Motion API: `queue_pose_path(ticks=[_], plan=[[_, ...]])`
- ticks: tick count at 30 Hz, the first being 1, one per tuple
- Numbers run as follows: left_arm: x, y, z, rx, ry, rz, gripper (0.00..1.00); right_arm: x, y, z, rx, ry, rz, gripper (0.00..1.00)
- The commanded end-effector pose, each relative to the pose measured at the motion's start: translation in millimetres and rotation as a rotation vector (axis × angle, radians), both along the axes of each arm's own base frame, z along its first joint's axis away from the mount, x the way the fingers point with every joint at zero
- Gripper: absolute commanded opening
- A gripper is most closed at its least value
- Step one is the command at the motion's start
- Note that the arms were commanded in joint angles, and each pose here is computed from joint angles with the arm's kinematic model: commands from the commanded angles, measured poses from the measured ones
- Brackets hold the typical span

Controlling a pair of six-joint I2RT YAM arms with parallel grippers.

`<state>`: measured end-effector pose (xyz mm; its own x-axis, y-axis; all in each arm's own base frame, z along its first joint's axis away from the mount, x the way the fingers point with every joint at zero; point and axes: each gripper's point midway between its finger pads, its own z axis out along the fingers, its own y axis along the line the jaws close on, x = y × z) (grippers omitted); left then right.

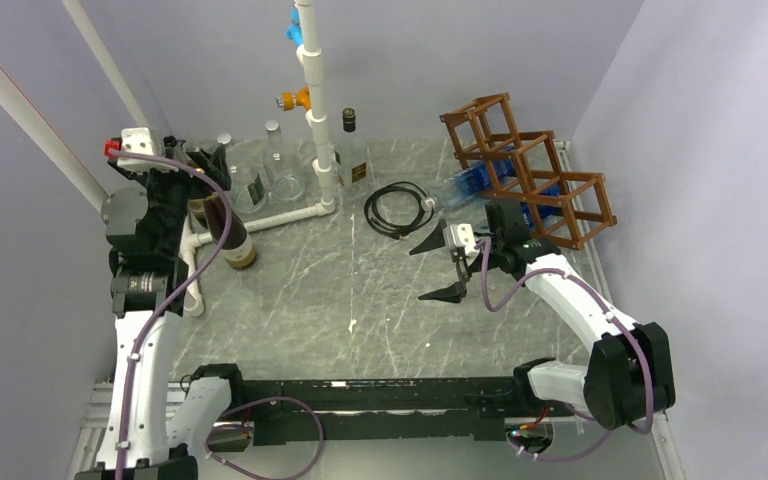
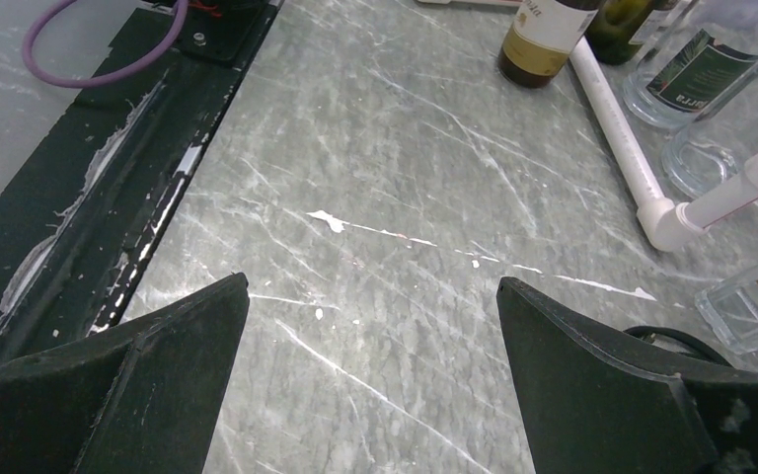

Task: Take the wine bottle off the wine rack
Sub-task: Place the wine bottle at the center of the board, then pick up the wine bottle from the wine rack.

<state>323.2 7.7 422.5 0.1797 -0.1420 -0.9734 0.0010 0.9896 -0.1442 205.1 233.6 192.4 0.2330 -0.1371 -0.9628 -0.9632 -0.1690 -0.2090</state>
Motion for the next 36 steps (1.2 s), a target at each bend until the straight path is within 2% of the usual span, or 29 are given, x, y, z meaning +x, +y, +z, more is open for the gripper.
queue_pose_path(ticks=[1, 8, 15, 25, 31, 36], plan=[[-23.1, -28.3, 32.1, -0.055, -0.082, -0.152, 1.0, 6.3, -0.1, 21.2, 0.038, -0.092, 0.01, 1.0], [-41.2, -56.7, 29.6, -0.16, -0.084, -0.306, 1.0, 9.4, -7.1, 25.4, 0.04, -0.111, -0.015, 1.0], [-62.4, -95.9, 20.8, -0.16, -0.088, -0.487, 1.0, 12.9, -23.4, 35.3, 0.059, -0.118, -0.065, 1.0], [-70.5, -156.0, -7.9, -0.099, 0.007, -0.716, 0.99, 26.5, -60.8, 51.5, 0.064, -0.062, -0.212, 1.0], [-65.0, -182.8, -36.0, -0.027, 0.088, -0.778, 1.0, 18.9, -77.6, 55.4, 0.054, -0.096, -0.271, 1.0], [-53.4, -195.9, -67.4, 0.043, 0.174, -0.783, 1.0, 25.5, -92.7, 60.6, 0.036, -0.064, -0.359, 1.0]])
